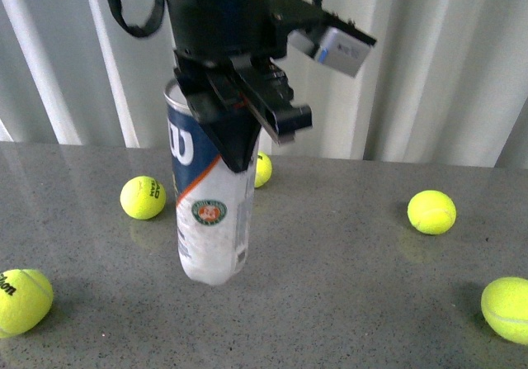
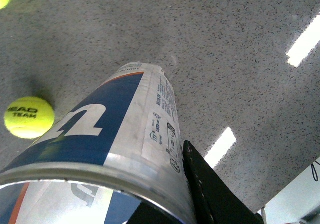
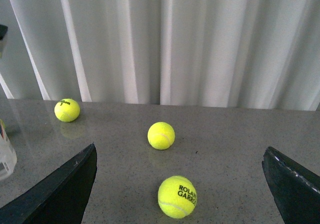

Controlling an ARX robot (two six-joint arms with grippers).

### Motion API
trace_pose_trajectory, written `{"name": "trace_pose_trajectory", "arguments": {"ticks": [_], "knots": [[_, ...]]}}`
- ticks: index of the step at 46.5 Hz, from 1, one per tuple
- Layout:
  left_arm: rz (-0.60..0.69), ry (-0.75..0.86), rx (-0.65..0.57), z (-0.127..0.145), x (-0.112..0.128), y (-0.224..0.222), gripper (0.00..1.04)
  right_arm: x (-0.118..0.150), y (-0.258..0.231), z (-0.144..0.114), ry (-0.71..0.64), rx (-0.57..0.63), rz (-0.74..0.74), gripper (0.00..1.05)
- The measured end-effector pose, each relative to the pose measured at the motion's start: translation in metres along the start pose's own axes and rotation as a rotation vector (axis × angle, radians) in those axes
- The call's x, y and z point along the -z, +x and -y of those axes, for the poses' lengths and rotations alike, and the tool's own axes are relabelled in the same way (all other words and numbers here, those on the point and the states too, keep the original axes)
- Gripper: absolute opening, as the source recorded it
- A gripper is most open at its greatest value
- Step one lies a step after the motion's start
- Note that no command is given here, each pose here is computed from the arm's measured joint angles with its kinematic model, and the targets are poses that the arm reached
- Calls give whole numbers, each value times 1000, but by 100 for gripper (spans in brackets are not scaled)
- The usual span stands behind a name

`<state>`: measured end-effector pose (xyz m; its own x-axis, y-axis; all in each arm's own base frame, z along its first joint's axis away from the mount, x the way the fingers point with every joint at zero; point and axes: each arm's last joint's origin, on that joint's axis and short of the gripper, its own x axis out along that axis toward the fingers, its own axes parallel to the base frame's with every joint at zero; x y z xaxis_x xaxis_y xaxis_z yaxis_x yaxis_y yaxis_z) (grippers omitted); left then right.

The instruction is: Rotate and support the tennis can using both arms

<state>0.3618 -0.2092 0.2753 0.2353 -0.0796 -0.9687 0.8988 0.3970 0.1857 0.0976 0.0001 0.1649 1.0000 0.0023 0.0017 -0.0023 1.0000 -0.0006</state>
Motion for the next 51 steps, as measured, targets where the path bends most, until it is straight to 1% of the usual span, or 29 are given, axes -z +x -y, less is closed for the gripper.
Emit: {"name": "trace_pose_trajectory", "arguments": {"ticks": [6,16,25,35,37,38,40,44,46,51], "knots": [[-9,9,32,6,-7,16,4,0,0,0,0,0,0,98],[32,-22,74,9,-15,29,4,0,0,0,0,0,0,98],[69,-58,139,11,-16,44,4,0,0,0,0,0,0,98],[93,-92,157,12,-14,53,4,0,0,0,0,0,0,98],[100,-100,171,13,-14,54,11,0,0,0,0,0,0,98],[103,-108,180,13,-15,55,17,0,0,0,0,0,0,98],[101,-121,185,13,-15,57,24,0,0,0,0,0,0,98],[133,-165,228,14,-20,54,42,0,0,0,0,0,0,98],[154,-183,240,13,-22,49,49,0,0,0,0,0,0,98],[188,-212,227,13,-25,33,65,0,0,0,0,0,0,98]]}}
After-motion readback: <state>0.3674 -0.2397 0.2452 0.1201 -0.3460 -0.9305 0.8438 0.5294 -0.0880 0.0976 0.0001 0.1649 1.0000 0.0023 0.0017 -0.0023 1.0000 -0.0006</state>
